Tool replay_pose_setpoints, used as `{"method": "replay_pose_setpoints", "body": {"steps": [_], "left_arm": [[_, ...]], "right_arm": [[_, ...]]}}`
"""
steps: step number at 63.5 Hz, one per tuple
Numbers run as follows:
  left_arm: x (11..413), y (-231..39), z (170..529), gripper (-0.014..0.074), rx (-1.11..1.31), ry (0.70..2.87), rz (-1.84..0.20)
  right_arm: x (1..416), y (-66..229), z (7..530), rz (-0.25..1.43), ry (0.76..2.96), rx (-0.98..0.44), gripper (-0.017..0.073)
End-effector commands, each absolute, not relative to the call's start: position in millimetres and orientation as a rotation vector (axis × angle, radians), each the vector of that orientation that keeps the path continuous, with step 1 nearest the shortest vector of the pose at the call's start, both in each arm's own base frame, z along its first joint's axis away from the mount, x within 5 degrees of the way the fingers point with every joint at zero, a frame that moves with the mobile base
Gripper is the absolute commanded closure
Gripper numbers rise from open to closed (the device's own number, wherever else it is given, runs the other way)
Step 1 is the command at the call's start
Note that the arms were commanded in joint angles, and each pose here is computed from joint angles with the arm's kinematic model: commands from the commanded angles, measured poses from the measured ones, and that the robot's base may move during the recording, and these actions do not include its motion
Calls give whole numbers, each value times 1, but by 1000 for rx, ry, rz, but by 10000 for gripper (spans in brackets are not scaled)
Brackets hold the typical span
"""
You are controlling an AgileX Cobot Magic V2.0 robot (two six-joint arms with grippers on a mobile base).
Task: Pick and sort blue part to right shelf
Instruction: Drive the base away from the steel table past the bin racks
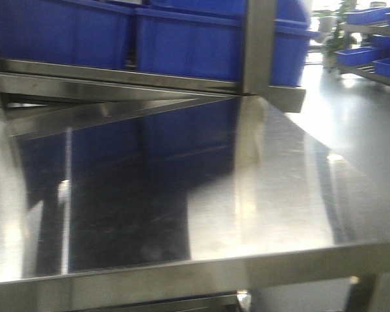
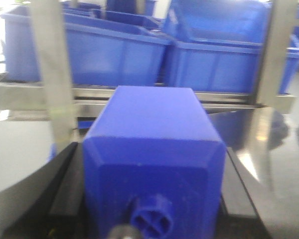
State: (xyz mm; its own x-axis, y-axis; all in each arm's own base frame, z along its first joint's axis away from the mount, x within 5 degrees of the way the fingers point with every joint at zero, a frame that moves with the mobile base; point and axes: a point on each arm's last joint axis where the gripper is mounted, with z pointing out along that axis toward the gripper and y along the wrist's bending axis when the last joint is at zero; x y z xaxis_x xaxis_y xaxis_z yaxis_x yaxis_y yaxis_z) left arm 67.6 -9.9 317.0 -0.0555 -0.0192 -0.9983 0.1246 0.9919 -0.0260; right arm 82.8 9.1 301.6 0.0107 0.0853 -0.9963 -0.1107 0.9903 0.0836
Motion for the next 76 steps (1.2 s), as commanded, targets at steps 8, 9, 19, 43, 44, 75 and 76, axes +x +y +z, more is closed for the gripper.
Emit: {"method": "replay_pose_setpoints", "body": {"steps": [8,9,19,43,44,75,76], "left_arm": [[67,-8,334,241,59,1513,-116],[67,-8,334,241,59,1513,-116],[67,-8,334,241,59,1513,-116],[67,-8,334,241,59,1513,-116],[67,-8,334,241,59,1513,-116],[67,-8,334,241,59,1513,-116],[67,-8,334,241,59,1513,-116]], "right_arm": [[81,8,319,141,1439,-26,169],[81,8,319,141,1439,-26,169],[81,8,319,141,1439,-26,169],[81,8,319,141,1439,-26,169],[81,8,319,141,1439,-26,169],[81,8,319,141,1439,-26,169],[81,8,319,141,1439,-26,169]]}}
